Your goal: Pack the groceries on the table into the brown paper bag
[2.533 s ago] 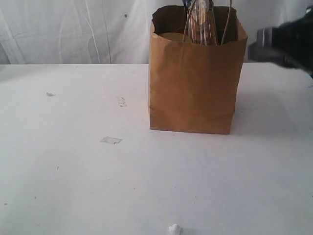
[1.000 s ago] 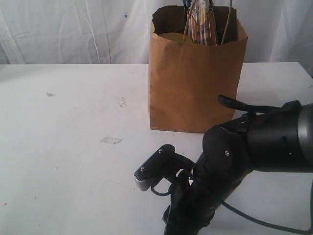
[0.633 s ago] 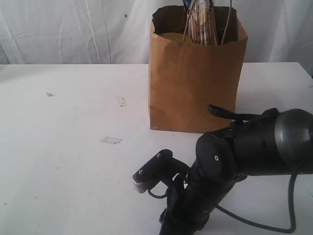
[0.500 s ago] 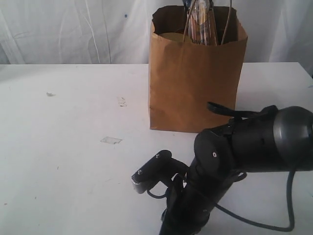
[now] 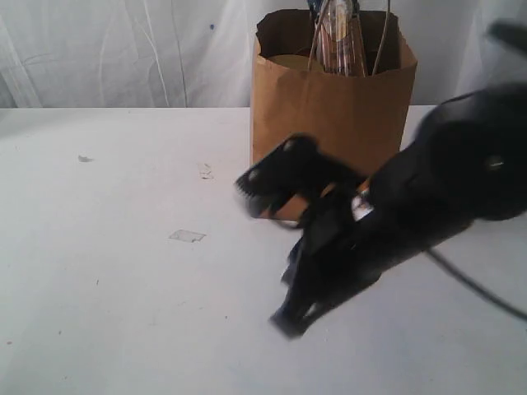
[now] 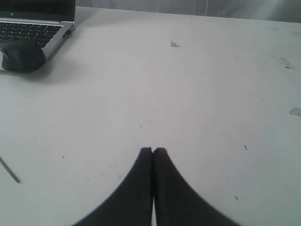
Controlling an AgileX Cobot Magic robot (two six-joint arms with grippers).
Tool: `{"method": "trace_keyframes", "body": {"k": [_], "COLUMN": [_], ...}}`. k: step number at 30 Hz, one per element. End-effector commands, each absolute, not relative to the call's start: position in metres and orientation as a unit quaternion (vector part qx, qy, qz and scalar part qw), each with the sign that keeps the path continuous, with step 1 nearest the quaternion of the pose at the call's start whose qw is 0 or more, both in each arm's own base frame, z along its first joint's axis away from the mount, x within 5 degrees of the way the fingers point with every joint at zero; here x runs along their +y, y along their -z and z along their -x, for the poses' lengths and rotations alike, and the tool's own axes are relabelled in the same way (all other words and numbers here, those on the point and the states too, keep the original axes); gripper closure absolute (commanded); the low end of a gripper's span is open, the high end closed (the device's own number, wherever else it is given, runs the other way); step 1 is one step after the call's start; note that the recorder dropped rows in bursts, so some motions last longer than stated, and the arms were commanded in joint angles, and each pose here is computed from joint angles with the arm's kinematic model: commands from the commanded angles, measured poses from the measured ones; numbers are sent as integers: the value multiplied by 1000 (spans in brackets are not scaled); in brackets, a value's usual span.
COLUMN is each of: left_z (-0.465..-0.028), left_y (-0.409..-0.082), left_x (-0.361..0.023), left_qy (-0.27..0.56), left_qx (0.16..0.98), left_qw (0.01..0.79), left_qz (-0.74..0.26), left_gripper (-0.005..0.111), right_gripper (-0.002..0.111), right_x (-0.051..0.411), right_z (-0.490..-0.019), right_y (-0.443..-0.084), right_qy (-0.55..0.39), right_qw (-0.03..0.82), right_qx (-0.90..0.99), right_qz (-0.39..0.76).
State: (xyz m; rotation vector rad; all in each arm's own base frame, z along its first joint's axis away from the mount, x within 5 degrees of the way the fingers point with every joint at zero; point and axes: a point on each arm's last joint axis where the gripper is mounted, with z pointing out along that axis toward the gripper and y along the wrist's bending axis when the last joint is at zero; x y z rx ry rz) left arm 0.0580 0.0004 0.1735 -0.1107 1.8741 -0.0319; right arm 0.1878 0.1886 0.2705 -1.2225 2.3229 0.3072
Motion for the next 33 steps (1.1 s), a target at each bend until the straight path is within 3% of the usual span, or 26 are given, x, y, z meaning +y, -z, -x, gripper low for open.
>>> {"method": "trace_keyframes", "body": {"k": [1,2,6,10,13,16,23,25,29,33], "left_z": [-58,-58,-58,-58,-58,-58,-58,-58,-58,-58], "left_y": [-173,-173,-173,-173,-173,-173,-173,-173,-173,-173], "left_x": [0,0,0,0,0,0,0,0,0,0], "left_qy": [18,18,18,18,18,18,18,18,18,18], "left_qx": [806,806,806,806,806,806,806,806,806,806], "left_qw": [590,590,590,590,590,590,590,590,590,590], "left_qz": [47,47,47,47,47,47,47,47,47,47], "left_gripper": [107,107,107,107,107,107,107,107,107,107], "right_gripper": [108,108,108,108,108,108,108,101,70,67], "right_x": [110,76,41,33,27,25,47,46,45,48], "right_z": [-210,-220,-239,-279,-319,-333,-347,-355,-364,-361], "right_y": [-341,-363,-384,-378,-364,-353,-355,-343,-328,-330], "right_qy": [19,44,35,-93,-259,-285,-435,-434,-439,-452], "right_qw": [448,495,522,466,453,450,501,492,475,469], "right_qx": [848,850,844,867,850,845,736,745,754,748], "right_qz": [281,174,113,150,75,39,131,123,115,127]}}
